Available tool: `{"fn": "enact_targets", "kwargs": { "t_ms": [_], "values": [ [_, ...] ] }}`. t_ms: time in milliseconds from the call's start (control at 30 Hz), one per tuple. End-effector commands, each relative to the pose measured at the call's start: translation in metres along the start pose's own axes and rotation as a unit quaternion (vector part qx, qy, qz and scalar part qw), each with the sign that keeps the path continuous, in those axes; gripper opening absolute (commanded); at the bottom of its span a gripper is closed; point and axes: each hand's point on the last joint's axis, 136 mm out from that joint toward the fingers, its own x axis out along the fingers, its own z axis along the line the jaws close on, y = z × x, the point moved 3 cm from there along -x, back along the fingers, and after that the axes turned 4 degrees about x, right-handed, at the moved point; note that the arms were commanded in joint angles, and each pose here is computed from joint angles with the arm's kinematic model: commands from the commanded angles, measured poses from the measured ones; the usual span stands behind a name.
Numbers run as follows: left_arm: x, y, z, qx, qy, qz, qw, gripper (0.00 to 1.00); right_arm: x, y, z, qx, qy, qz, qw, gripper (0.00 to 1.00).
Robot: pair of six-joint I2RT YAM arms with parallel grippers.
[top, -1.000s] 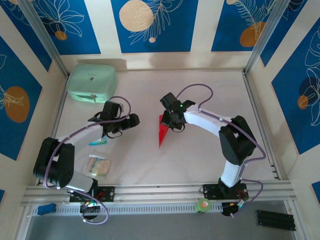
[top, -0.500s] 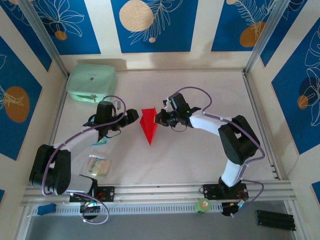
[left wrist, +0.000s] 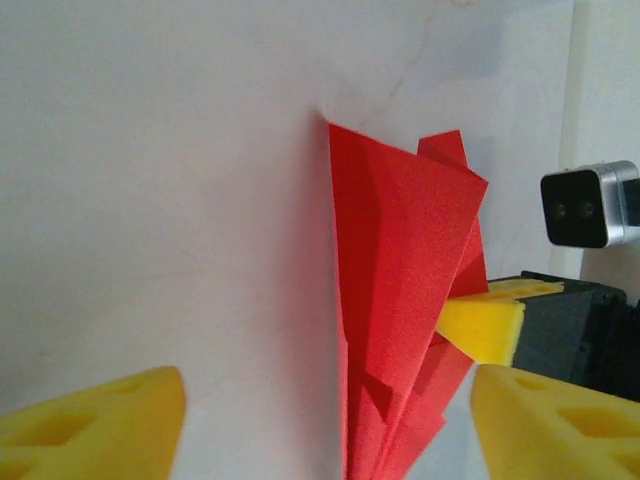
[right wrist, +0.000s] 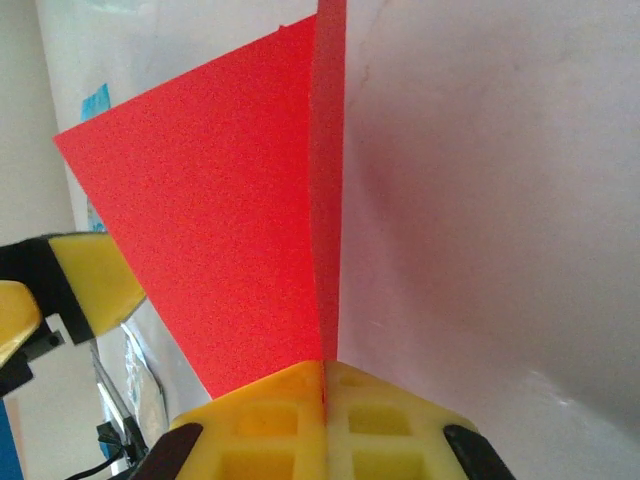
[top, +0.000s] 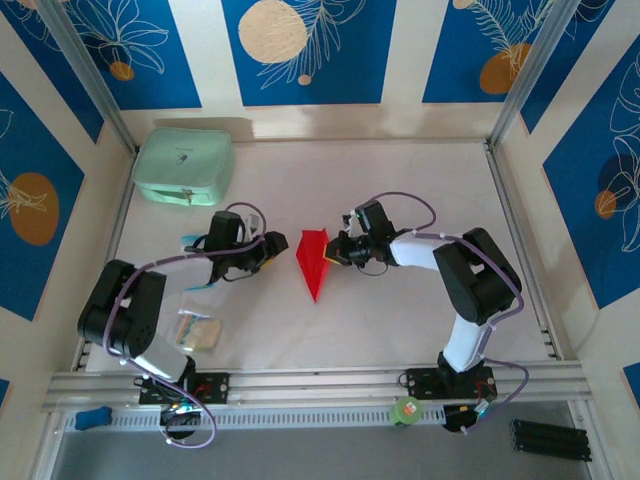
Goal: Fold a paper plane with a square sheet of paper (pick it up from the middle)
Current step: Turn over a paper plane at the center of the table.
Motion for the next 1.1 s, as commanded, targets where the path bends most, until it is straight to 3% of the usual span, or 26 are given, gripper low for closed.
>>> {"fn": "enact_targets", "kwargs": {
  "t_ms": [0, 167, 267, 733, 1067],
  "values": [
    [0.014, 0.01, -0.013, -0.003, 0.047, 0.024, 0.999, 0.6, 0.001, 0.005, -0.008, 0.008, -0.004, 0.011, 1.0, 0.03],
    [0.029, 0.016, -0.013, -0.003, 0.049, 0.042, 0.998, 0.47, 0.002, 0.006, -0.013, 0.01, 0.004, 0.01, 1.0, 0.03],
    [0.036, 0.019, -0.014, 0.004, 0.045, 0.057, 0.997, 0.45, 0.003, 0.006, -0.015, 0.012, 0.006, 0.011, 1.0, 0.03],
    [0.06, 0.023, -0.011, -0.003, 0.028, 0.094, 0.995, 0.22, 0.005, 0.007, -0.017, 0.015, 0.005, 0.016, 1.0, 0.03],
    [0.049, 0.015, -0.009, -0.011, -0.004, 0.056, 0.998, 0.0, -0.007, 0.002, -0.022, 0.023, 0.011, -0.007, 1.0, 0.02]
  ]
}}
